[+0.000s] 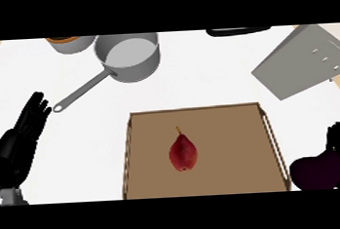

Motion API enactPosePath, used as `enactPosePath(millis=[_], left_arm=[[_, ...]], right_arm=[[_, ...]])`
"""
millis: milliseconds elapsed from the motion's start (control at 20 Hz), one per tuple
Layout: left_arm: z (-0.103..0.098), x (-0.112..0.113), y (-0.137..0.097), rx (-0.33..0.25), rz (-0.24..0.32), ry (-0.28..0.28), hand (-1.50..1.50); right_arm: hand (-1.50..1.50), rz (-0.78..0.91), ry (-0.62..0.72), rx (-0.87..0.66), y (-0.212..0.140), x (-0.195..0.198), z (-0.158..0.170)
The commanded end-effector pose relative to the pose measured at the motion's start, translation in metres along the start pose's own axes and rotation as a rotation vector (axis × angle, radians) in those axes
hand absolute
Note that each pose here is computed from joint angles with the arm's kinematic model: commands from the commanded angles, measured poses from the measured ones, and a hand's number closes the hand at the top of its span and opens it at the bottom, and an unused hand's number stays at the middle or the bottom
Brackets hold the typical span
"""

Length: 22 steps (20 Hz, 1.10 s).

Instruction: Pick the eggplant from the tray and place it in the tiered shelf

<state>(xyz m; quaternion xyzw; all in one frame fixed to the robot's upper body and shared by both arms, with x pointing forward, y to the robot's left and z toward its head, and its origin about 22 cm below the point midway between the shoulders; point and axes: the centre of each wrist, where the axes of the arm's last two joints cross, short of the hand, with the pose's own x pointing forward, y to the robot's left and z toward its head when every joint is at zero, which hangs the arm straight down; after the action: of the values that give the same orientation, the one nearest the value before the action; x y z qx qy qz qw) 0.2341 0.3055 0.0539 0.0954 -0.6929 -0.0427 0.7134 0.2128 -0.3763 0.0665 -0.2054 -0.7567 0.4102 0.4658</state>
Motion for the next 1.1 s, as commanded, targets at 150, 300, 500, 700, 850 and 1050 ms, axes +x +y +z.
enactPosePath(millis=[150, 300, 500, 700, 850, 1050], left_arm=[[0.001, 0.005, -0.019, -0.048, 0.005, -0.016, 0.0], [-0.01, 0.01, -0.019, -0.057, -0.011, -0.034, 0.0], [-0.008, 0.012, -0.035, -0.09, 0.01, -0.04, 0.0], [0.0, -0.004, -0.029, -0.081, -0.001, -0.048, 0.0], [-0.031, 0.015, -0.007, -0.085, 0.003, -0.047, 0.0], [-0.027, 0.005, -0.026, -0.086, -0.009, -0.042, 0.0]], right_arm=[[1.5, -0.032, -0.043, -0.286, -0.077, 0.009, 0.094], [1.5, -0.07, -0.042, -0.315, -0.112, 0.033, 0.101], [1.5, -0.123, 0.008, -0.405, -0.133, 0.024, 0.107], [1.5, -0.117, 0.003, -0.422, -0.167, 0.034, 0.087], [1.5, -0.18, 0.009, -0.414, -0.173, 0.037, 0.075], [1.5, -0.262, -0.008, -0.42, -0.172, 0.044, 0.041]])
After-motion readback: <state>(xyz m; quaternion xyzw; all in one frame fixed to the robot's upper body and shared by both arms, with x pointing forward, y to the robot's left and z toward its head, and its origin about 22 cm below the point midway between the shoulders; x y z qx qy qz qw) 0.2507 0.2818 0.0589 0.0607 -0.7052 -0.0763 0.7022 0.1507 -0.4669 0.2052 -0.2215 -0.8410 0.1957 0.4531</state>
